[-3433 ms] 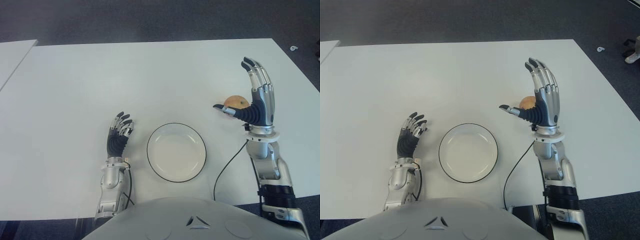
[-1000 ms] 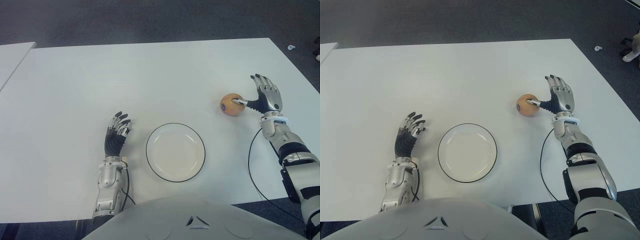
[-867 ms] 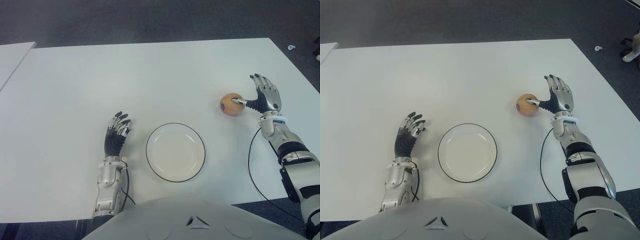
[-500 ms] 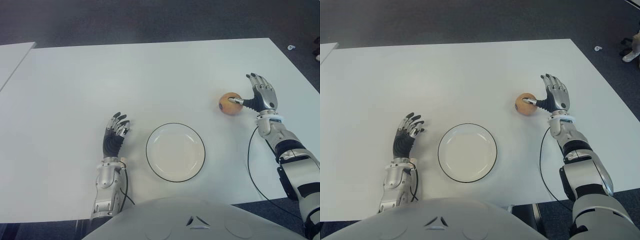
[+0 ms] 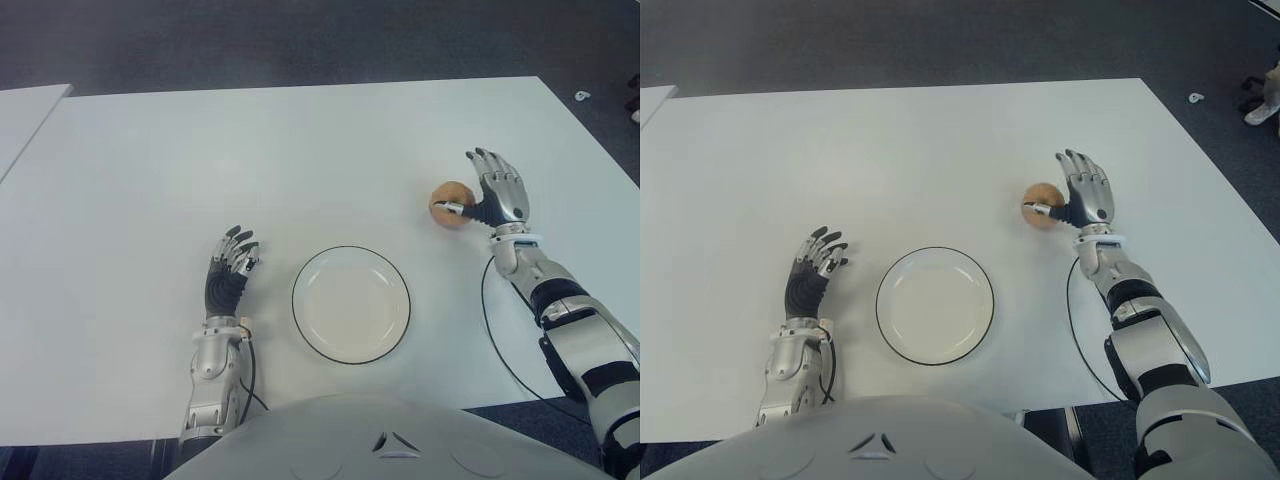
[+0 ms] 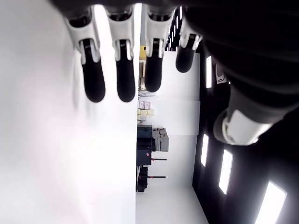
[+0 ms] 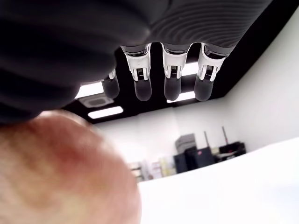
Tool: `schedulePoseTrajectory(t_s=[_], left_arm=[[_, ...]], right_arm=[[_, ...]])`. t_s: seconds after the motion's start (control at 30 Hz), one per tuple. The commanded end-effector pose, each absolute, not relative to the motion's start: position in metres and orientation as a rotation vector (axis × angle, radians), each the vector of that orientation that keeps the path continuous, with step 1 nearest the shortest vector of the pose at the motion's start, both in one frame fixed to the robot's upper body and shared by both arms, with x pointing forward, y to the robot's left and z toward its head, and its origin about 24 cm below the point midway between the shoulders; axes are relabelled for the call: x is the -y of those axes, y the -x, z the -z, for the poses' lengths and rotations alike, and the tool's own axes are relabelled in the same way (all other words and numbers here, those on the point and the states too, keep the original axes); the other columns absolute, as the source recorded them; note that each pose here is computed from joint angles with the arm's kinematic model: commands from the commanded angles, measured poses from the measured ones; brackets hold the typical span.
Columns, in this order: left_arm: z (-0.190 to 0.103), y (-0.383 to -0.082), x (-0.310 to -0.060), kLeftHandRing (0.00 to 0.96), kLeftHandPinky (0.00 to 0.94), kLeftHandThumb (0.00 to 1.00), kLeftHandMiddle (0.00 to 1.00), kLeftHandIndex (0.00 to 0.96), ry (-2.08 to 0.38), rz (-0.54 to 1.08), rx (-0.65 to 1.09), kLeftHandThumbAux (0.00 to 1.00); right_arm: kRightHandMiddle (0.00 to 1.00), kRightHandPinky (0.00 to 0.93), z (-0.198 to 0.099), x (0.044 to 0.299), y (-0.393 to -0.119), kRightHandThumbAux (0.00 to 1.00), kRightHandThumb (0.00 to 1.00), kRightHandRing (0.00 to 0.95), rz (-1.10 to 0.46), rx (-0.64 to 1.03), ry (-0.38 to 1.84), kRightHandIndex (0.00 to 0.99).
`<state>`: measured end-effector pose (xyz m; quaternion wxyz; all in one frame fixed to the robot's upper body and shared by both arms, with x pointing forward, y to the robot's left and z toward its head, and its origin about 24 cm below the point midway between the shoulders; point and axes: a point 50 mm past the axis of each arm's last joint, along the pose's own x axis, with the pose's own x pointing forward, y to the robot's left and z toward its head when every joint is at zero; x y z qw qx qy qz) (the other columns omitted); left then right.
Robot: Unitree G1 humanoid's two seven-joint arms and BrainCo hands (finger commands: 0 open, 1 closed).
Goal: Put the apples into the plate.
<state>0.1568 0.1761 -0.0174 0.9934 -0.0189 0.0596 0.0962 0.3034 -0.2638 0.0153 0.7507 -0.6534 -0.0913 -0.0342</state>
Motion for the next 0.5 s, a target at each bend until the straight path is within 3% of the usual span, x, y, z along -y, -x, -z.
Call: schedulePoseTrajectory(t_s=[0.03, 0.5], left_arm=[[0.0256, -0.1502, -0.1758, 0.299, 0.363, 0.415, 0.233, 0.161, 0.030, -0.184, -0.181, 0.572], [0.0253, -0.1490, -0.1711, 0.298, 0.365, 0.412, 0.233, 0.160, 0.025, -0.181, -0.185, 0.572]], right_arm=[[0.098, 0.074, 0.0220, 0.2553, -0.2790, 0.374, 0.382, 0.072, -0.053, 0.085, 1.467, 0.035], [0.106, 0.061, 0.0250, 0.2459, -0.2761, 0.365, 0.388, 0.085, -0.111, 0.139, 1.474, 0.034]])
